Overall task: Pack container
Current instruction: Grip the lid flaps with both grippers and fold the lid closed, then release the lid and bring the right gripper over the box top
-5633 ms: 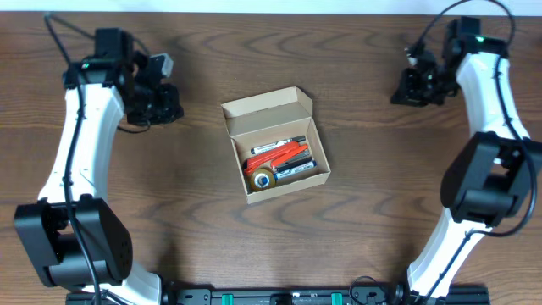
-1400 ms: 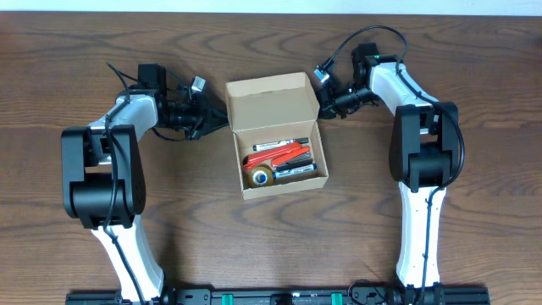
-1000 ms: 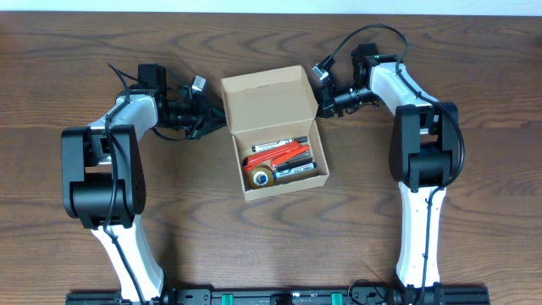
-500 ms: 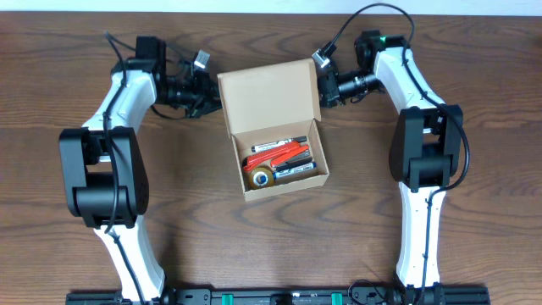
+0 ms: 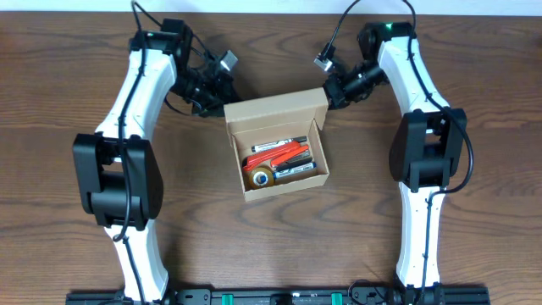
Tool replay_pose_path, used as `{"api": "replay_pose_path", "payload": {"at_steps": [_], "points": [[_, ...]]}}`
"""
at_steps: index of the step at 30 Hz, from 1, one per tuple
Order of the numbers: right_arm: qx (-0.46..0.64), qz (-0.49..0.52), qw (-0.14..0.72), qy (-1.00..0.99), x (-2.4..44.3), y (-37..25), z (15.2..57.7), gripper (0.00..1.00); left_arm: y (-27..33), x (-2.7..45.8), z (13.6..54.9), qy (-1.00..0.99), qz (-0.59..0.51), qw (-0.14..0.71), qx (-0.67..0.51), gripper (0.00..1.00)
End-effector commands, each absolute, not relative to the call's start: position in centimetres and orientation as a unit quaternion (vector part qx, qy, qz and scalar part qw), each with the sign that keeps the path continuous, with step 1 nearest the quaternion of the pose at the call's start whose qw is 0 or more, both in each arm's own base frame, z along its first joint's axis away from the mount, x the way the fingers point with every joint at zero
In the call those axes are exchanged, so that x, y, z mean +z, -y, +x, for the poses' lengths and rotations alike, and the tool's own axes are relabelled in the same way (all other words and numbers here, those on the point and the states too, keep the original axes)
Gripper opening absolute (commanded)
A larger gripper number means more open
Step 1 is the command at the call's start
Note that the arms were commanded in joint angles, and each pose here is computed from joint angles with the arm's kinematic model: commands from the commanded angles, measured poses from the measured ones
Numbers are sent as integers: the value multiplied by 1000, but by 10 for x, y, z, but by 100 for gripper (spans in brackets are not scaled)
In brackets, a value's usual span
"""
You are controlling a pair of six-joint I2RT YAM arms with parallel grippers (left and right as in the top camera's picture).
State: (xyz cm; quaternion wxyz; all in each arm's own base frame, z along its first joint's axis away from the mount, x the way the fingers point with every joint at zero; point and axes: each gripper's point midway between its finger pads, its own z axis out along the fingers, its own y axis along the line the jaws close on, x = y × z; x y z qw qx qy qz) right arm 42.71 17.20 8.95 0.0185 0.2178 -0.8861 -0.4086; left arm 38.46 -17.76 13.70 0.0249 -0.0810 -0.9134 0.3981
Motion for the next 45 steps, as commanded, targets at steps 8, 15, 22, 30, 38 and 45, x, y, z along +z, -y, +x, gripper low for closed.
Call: {"api": "replay_pose_path", "payload": {"at_steps": [8,15,22,30,38,45], "points": [[-234,226,-39,945,111,-131,464,1,167,175,342,948,-177,0,265,6],[-175,213,-65,959,126,-115,477,1,127,199,316,975,-196,-24,97,6],[-163,201,-95,961,163,-135,477,9,36,216,338,991,-45,-81,-97,68],[-105,150,-149,972,215,-164,466,2,-14,209,358,985,83,-111,-106,71],[-81,140,-212,964,272,-183,442,2,16,144,340,995,58,-74,-33,72],[-80,151,-234,957,292,-201,426,2,21,105,295,996,58,-70,-6,72]]}}
